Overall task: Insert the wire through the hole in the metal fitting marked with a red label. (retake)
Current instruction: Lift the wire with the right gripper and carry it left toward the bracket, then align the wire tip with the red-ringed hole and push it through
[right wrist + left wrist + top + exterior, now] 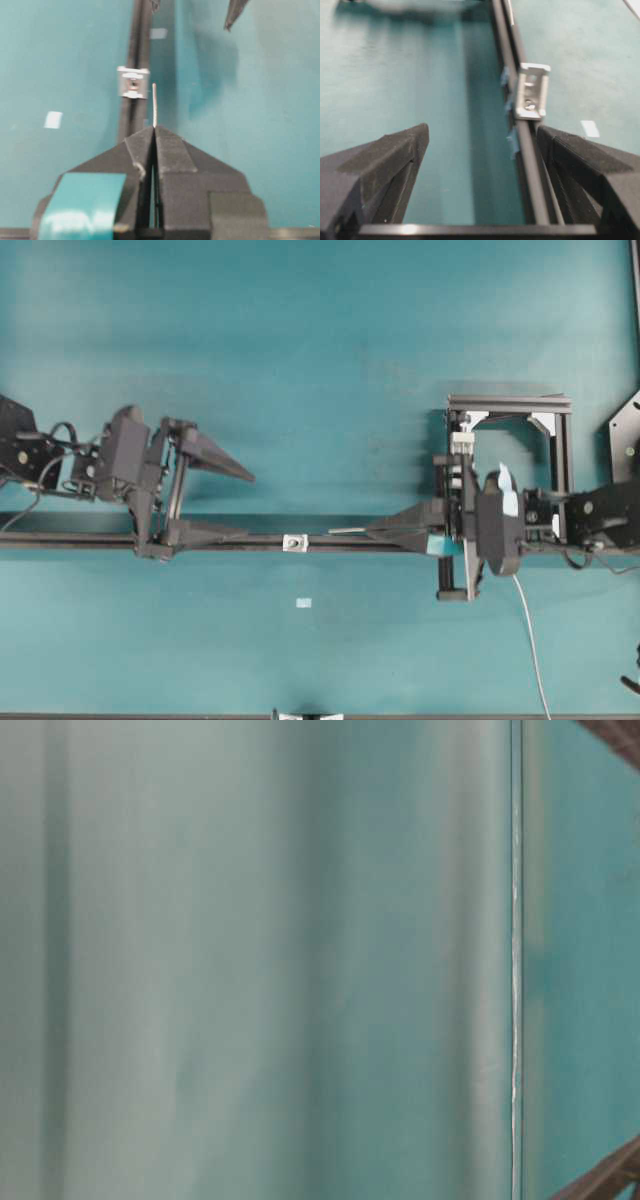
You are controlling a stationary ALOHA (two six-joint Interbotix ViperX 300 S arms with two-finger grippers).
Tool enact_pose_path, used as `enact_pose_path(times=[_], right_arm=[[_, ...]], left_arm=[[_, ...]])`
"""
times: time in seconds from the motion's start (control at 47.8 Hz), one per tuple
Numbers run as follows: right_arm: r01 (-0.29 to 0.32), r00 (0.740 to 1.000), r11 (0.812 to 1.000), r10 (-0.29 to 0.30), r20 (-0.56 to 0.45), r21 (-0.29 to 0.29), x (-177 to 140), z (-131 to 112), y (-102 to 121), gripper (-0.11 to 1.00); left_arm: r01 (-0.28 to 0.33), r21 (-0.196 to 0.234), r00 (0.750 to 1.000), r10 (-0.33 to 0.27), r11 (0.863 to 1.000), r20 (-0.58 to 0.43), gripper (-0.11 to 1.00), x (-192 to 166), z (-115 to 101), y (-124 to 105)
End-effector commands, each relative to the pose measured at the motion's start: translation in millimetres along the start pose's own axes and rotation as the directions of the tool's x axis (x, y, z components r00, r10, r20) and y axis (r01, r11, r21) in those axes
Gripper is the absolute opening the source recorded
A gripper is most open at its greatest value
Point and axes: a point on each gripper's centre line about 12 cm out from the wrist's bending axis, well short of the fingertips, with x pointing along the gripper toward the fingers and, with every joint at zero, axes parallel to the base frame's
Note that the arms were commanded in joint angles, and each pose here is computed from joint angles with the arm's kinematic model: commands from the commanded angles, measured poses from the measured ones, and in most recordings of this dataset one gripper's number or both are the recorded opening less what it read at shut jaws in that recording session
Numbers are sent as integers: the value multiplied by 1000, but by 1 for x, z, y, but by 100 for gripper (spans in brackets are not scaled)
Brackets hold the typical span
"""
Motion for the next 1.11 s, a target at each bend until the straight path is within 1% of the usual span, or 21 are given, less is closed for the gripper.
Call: enact_pose_path(times=[0.0, 0.084, 0.209, 0.418, 0.753, 1.088], right_arm=[[0, 999, 1000, -1, 48, 16, 4, 5, 9, 2], [24, 998, 999, -26, 53, 27, 7, 0, 10, 2], [43, 998, 999, -44, 52, 21, 11, -8, 10, 2], [42, 998, 999, -43, 54, 17, 18, -14, 16, 2], [41, 996, 999, -42, 83, 4, 20, -18, 19, 2], [45, 996, 999, -45, 82, 1, 20, -21, 18, 2]], left_arm=[[24, -1, 999, -24, 1000, 37, 54, 10, 7, -8], [36, 0, 999, -36, 999, 40, 54, 16, 6, -12], [45, 2, 998, -45, 999, 35, 54, 22, 3, -16], [57, 2, 998, -57, 998, 32, 54, 26, 1, -20], [56, 3, 998, -56, 998, 29, 54, 26, -1, -20], [56, 3, 998, -56, 998, 30, 54, 27, 0, -20]])
